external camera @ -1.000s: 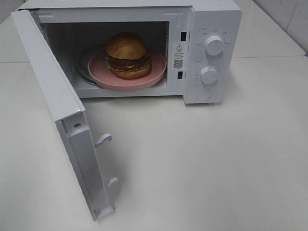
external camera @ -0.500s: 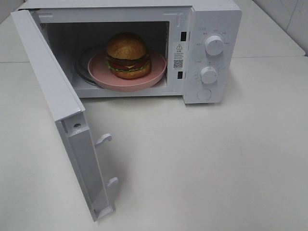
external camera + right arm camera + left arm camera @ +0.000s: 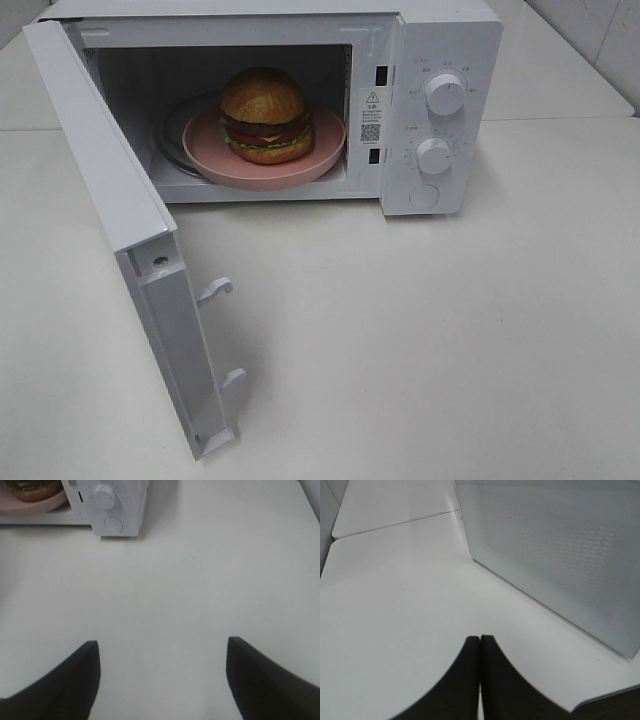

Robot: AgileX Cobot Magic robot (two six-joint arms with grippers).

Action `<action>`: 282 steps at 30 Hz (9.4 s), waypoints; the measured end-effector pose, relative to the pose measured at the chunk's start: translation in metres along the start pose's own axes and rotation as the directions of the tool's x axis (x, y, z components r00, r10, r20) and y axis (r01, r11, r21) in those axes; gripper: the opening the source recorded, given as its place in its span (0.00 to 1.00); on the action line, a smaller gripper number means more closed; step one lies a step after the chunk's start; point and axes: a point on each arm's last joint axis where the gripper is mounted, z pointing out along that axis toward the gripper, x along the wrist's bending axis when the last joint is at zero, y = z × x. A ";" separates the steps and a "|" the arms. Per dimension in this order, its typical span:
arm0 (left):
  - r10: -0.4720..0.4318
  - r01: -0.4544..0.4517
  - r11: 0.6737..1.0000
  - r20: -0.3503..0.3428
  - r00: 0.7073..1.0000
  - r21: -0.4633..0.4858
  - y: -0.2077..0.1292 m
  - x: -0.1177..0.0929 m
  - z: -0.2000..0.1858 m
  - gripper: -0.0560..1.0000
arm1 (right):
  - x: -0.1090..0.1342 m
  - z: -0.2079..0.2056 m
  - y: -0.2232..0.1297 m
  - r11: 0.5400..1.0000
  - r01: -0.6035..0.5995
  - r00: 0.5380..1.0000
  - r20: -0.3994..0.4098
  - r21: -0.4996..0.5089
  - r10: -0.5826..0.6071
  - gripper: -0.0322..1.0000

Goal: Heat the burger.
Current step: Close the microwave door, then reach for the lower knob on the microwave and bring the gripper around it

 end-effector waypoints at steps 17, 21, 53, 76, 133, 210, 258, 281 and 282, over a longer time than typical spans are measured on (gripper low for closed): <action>-0.069 0.069 0.995 -0.001 0.998 -0.073 0.049 0.019 0.051 0.05 | 0.002 -0.009 -0.010 0.997 0.026 0.999 -0.018 -0.079 -0.028 0.64; -0.080 0.081 0.996 0.032 0.996 -0.022 0.056 0.023 0.079 0.05 | 0.002 -0.009 -0.010 0.997 0.026 0.999 -0.018 -0.079 -0.028 0.63; -0.095 0.038 0.974 0.247 0.964 0.225 0.059 0.033 0.241 0.05 | 0.002 -0.009 -0.010 0.997 0.026 0.999 -0.018 -0.079 -0.028 0.63; 0.125 -0.197 0.959 0.319 0.939 0.205 0.068 -0.025 0.306 0.05 | 0.002 -0.009 -0.010 0.997 0.026 0.999 -0.018 -0.079 -0.028 0.63; 0.046 -0.128 0.983 0.502 0.864 0.130 0.110 -0.169 0.416 0.05 | 0.002 -0.009 -0.010 0.997 0.025 0.999 -0.018 -0.079 -0.027 0.63; -0.061 -0.054 0.879 0.225 0.973 0.474 0.135 0.017 0.140 0.05 | 0.002 -0.009 -0.010 0.997 0.025 0.999 -0.018 -0.079 -0.027 0.63; -0.007 0.010 1.000 0.164 0.986 -0.015 -0.004 0.003 -0.002 0.05 | 0.000 0.019 0.052 0.971 0.051 0.999 0.014 -0.235 -0.049 0.63; -0.003 0.006 1.000 0.156 0.988 -0.015 -0.004 0.004 -0.002 0.05 | 0.003 0.134 0.104 0.981 0.060 0.998 -0.002 -0.186 -0.061 0.63; -0.003 0.006 1.000 0.156 0.988 -0.015 -0.004 0.004 -0.002 0.05 | 0.003 0.139 0.105 0.981 0.060 0.998 -0.002 -0.187 -0.061 0.63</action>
